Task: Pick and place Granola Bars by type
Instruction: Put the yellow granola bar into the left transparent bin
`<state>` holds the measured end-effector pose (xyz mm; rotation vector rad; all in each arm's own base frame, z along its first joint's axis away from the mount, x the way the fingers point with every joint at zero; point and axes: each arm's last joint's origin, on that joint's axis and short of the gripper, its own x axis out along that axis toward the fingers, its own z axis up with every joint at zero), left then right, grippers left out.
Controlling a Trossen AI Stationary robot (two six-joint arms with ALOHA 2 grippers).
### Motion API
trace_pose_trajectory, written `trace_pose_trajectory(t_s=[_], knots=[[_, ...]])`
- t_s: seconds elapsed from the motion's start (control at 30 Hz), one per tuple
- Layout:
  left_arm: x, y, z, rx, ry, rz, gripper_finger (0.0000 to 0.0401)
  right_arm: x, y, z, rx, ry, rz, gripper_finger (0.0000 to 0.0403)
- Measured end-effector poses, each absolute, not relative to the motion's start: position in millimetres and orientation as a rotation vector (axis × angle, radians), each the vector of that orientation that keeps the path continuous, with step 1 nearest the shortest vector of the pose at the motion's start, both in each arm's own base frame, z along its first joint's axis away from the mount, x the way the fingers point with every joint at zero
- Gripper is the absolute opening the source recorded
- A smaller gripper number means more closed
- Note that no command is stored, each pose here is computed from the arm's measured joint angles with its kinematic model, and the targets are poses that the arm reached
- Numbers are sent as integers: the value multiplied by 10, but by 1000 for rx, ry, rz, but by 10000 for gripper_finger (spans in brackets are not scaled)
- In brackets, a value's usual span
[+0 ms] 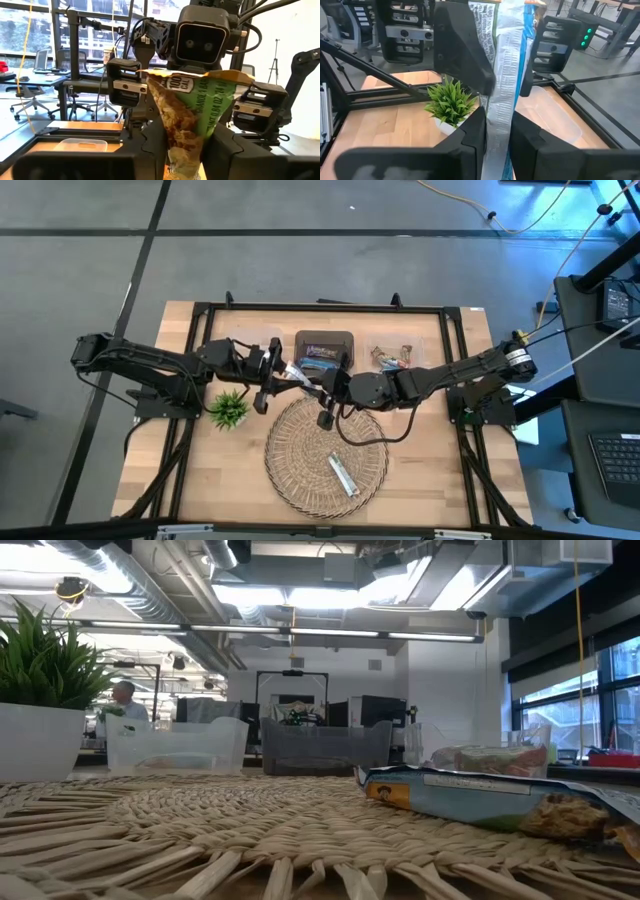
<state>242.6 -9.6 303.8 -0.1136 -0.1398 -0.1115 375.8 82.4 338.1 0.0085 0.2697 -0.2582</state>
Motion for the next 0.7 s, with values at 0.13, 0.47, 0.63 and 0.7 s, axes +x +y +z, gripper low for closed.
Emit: trace_pose_trajectory(t_s=[0.13,0.47,0.63,0.7], knots=[[2426,-95,3038,-114,-139,-111,78,3758,824,3379,8,271,-258,75],[2427,-63,3037,-112,-138,-106,76,3757,838,3363,-8,298,-177,127],[2424,16,3030,-110,-129,-80,73,3724,813,3340,5,341,-195,202],[2409,57,3023,-107,-108,-61,71,3697,794,3319,27,378,-207,228]])
